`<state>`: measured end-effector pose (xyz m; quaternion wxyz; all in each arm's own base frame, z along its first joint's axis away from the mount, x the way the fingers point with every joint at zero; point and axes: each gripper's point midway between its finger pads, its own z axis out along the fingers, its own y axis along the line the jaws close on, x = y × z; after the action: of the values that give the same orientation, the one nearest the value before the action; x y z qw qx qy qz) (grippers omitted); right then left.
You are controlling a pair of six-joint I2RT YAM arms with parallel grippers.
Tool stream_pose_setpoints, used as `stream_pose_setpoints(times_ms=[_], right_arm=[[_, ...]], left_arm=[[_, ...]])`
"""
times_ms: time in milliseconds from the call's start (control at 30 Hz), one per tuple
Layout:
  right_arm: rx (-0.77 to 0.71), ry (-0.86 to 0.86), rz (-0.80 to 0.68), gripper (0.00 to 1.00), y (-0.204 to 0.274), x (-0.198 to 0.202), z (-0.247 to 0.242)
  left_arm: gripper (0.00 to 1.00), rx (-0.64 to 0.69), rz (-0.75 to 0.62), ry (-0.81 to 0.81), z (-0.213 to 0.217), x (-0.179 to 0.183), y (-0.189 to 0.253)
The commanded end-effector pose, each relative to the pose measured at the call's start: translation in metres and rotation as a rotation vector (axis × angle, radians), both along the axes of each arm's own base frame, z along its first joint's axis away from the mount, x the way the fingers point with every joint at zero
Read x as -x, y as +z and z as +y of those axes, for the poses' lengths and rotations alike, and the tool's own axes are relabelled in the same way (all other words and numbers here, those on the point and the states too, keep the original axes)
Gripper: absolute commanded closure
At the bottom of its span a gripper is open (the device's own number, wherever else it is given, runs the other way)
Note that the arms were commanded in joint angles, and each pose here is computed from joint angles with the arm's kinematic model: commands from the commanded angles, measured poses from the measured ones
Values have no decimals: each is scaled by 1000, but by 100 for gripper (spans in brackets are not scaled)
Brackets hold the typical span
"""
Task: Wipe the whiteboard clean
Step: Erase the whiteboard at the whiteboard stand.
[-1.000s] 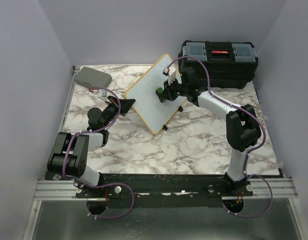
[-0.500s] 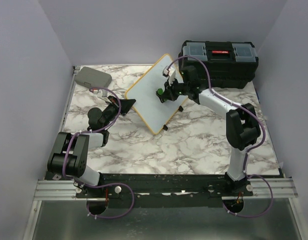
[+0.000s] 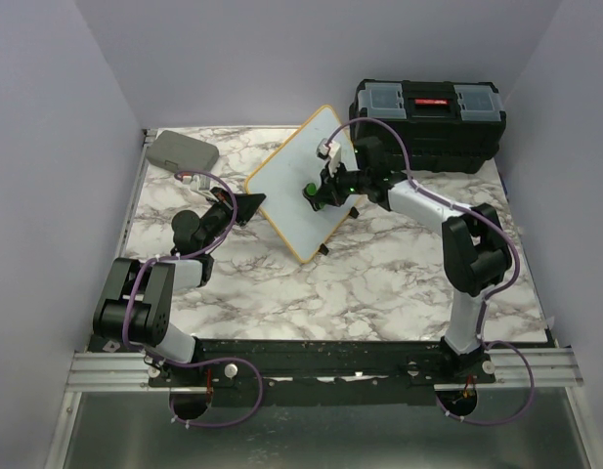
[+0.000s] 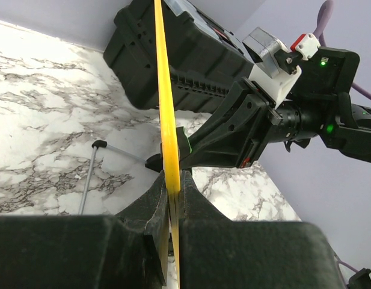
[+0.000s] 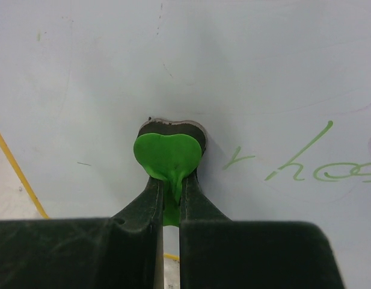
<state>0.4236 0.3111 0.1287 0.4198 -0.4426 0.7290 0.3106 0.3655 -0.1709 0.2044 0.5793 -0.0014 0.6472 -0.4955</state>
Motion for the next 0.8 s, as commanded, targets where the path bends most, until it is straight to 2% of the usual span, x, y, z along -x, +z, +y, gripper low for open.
stream_pose_setpoints(times_ms=[0, 233, 533, 600, 767], right_arm=[[33, -230, -129, 100, 11, -49, -16], [25, -314, -180, 99, 29, -72, -20], [60, -388, -188, 99, 24, -85, -31], [79, -319, -143, 99, 13, -75, -30], [121, 0, 4, 99, -23, -14, -18]], left_arm=[[100, -65, 47, -209, -37, 29, -23], [100, -66, 47, -210, -37, 29, -23], [100, -68, 45, -211, -37, 29, -23], [100, -67, 44, -211, -37, 29, -22], [100, -68, 44, -211, -37, 29, -23]])
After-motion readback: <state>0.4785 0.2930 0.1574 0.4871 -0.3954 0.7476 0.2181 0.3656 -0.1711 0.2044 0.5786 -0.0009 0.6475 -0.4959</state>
